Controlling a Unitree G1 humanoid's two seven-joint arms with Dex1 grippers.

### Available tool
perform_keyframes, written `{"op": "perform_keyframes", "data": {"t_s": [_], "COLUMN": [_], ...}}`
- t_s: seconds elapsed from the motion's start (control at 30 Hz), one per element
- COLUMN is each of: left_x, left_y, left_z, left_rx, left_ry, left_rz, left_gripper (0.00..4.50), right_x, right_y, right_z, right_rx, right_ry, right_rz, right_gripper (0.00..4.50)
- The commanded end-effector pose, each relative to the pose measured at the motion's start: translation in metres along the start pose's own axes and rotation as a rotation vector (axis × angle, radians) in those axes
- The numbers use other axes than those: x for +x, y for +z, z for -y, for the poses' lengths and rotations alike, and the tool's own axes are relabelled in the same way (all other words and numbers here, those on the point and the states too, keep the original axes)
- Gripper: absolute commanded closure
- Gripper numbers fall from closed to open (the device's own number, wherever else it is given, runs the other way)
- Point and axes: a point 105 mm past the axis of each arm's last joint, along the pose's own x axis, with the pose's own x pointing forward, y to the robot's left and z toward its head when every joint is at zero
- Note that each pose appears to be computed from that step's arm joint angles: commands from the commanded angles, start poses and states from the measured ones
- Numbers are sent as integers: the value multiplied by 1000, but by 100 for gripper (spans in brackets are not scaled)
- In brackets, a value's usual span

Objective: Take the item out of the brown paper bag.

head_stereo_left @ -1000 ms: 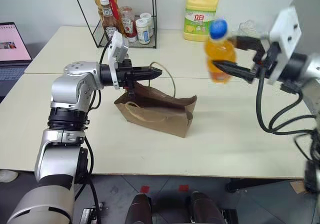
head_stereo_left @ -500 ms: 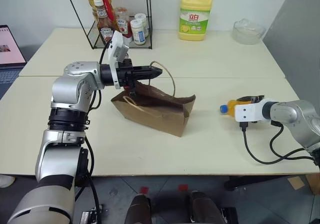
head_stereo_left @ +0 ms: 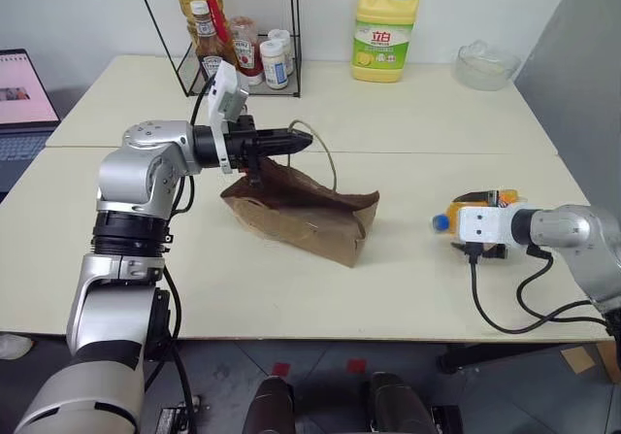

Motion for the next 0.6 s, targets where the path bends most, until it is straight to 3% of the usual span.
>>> {"op": "perform_keyframes", "data": {"t_s": [0.03, 0.1, 0.2, 0.53, 0.6], "left_x": [-5, -6, -5, -12, -19], "left_y": [13, 11, 9, 6, 11], "left_z": [-2, -5, -10, -18, -21], "left_rx": [57, 62, 79, 135, 161], "left_ry": [29, 43, 70, 121, 158], "left_rz": [22, 18, 5, -20, -11], "left_gripper": [450, 450, 390, 79, 60], "right_x": [-34, -48, -59, -52, -51], "right_y": [53, 87, 117, 134, 134], "right_z": [15, 15, 16, 22, 23], "right_rx": [145, 264, 351, 412, 421], "right_ry": [-60, -50, -40, -52, -57], "right_rz": [245, 414, 550, 603, 609], "right_gripper": [2, 2, 0, 0, 0]}}
